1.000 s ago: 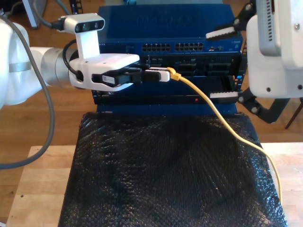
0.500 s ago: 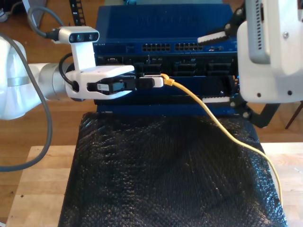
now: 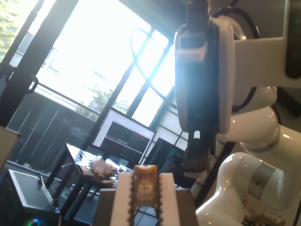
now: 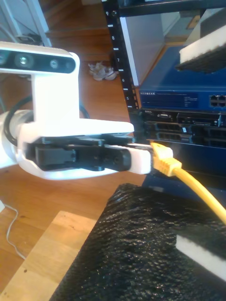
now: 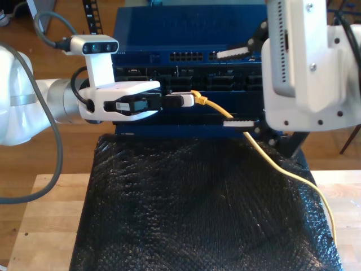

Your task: Grab the cable and plug it in

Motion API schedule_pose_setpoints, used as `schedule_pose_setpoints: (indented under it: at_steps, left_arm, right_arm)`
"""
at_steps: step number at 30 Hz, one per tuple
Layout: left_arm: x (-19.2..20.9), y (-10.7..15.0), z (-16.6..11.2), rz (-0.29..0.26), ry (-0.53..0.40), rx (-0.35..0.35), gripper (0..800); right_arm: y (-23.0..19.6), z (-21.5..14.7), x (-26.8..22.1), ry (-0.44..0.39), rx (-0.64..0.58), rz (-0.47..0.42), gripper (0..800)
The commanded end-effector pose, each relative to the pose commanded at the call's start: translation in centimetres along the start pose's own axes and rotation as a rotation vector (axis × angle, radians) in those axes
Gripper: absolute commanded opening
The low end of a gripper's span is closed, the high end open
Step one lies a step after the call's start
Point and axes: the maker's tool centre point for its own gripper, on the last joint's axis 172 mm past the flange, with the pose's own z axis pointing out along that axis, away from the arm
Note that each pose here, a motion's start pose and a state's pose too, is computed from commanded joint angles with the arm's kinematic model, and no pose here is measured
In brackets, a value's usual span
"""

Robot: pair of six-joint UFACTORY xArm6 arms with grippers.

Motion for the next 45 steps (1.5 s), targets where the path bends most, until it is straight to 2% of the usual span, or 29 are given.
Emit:
schedule_pose_setpoints:
  at_steps: [9, 22, 35, 41, 45]
  left_arm:
    - [-0.1, 0.6, 0.2, -0.028, 0.003, -0.029, 6]
    - [0.2, 1.3, 0.2, -0.025, 0.021, -0.064, 2]
    - [0.5, 1.9, 0.3, -0.020, 0.037, -0.093, 2]
    - [0.5, 2.0, 0.3, -0.019, 0.037, -0.098, 2]
    - [0.5, 2.2, 0.3, -0.019, 0.037, -0.104, 2]
  right_arm:
    - [-1.4, 2.1, 1.0, 0.025, 0.020, -0.041, 752]
    - [-0.8, 2.8, 0.8, 0.013, -0.036, -0.068, 730]
    - [-0.9, 3.0, 0.8, 0.012, -0.041, -0.067, 717]
    - [-0.5, 2.9, 1.0, 0.013, -0.056, -0.069, 641]
    - [-0.6, 3.0, 0.9, 0.013, -0.055, -0.062, 507]
